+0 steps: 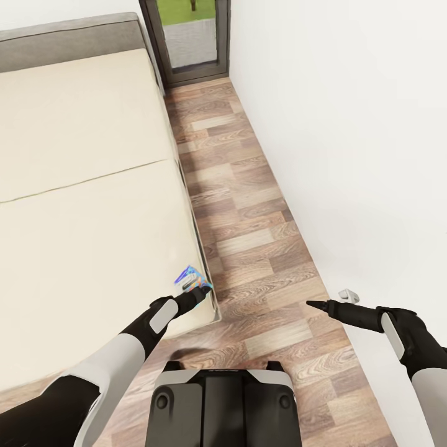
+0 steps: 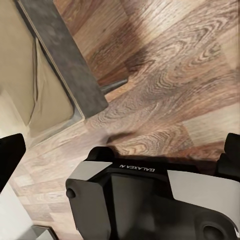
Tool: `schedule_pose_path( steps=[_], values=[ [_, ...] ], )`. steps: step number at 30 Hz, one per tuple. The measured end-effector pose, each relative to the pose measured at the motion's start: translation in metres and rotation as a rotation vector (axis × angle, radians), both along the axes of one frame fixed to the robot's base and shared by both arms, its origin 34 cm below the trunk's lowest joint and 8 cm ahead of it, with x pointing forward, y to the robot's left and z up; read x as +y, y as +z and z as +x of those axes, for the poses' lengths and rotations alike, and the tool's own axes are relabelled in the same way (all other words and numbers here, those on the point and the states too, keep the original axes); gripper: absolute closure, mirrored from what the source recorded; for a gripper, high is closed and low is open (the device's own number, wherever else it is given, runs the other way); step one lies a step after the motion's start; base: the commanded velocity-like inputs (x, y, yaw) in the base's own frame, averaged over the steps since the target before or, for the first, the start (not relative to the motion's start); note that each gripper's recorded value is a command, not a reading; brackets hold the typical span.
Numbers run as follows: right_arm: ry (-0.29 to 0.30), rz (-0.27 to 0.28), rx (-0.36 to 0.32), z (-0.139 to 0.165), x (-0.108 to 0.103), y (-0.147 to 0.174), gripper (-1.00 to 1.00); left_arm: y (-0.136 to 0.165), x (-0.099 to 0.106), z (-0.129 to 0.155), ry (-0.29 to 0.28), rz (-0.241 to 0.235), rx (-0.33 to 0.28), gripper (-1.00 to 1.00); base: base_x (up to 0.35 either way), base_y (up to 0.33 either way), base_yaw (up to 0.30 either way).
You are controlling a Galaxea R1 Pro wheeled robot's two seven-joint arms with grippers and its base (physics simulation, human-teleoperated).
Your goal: Put all the toys in the child's room - the three board games (two on the bed and one on the table), the two jigsaw puzzles on the table, and the tennis ball on the table - inside the toy box on the table in the child's room.
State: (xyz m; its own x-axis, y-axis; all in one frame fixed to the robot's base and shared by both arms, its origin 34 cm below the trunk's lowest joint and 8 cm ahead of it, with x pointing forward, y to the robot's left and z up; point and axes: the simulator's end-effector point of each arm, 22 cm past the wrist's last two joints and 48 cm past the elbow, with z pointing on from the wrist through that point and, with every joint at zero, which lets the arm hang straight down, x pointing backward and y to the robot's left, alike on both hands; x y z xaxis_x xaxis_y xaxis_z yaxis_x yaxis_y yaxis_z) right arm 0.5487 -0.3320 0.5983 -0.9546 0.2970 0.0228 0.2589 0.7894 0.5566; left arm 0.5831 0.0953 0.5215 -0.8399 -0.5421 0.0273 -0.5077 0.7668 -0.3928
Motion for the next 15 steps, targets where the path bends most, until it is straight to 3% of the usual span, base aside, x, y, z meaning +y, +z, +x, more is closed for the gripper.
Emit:
schedule_pose_path(
  steps=[15],
  values=[
    [0.005, -0.002, 0.0, -0.0031, 0.0004, 0.0002, -1.0, -0.0002, -0.0002, -0.0004, 0.0, 0.0, 0.001, -1.0, 0.0, 0.0, -0.026]
  ],
)
